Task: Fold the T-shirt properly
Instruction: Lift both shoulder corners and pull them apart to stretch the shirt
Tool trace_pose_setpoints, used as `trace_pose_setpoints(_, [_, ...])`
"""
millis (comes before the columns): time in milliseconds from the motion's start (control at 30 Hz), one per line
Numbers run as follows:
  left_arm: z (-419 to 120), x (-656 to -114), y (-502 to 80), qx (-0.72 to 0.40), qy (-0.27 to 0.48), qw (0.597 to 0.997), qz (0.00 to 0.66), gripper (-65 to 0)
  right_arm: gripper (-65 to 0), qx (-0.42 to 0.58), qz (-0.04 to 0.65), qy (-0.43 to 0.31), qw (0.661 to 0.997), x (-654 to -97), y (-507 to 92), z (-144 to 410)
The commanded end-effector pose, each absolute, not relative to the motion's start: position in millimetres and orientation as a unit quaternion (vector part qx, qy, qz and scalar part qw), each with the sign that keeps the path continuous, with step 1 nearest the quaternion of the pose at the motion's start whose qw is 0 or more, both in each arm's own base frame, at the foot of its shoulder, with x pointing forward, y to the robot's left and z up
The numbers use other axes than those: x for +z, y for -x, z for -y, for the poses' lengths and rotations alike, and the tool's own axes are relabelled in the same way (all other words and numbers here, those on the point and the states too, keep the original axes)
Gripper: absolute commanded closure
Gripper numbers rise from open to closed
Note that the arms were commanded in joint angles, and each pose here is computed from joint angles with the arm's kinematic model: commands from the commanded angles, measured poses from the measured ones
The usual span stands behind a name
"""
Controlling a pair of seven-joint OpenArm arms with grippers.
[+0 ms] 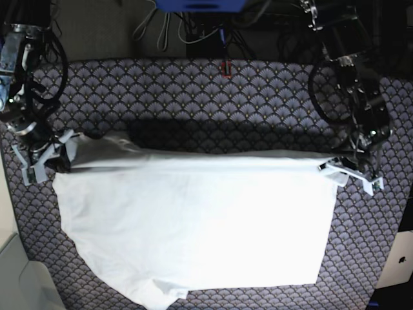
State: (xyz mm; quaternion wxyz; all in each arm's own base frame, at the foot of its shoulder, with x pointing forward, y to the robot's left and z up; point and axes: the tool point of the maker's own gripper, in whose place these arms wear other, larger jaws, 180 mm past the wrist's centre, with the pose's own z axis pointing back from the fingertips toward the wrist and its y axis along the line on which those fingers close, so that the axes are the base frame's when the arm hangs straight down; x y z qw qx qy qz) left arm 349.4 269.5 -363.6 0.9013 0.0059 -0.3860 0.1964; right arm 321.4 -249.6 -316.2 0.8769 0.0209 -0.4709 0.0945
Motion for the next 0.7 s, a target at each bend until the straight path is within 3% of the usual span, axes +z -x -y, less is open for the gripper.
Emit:
trace_pose_setpoints(0, [-276.8, -347.0, -362.3, 0.196, -0.013, 0.89, 0.411, -0.3, 0.0, 0.102, 0.496, -0.013, 0.862, -298.3, -335.7, 253.8])
trace_pose_setpoints(667, [-281.2, -344.3, -405.4, 0.211, 0.01, 0.889, 0.407, -0.4, 0.0, 0.097, 0.463, -0.032, 0.88, -322.0, -389.7, 260.8])
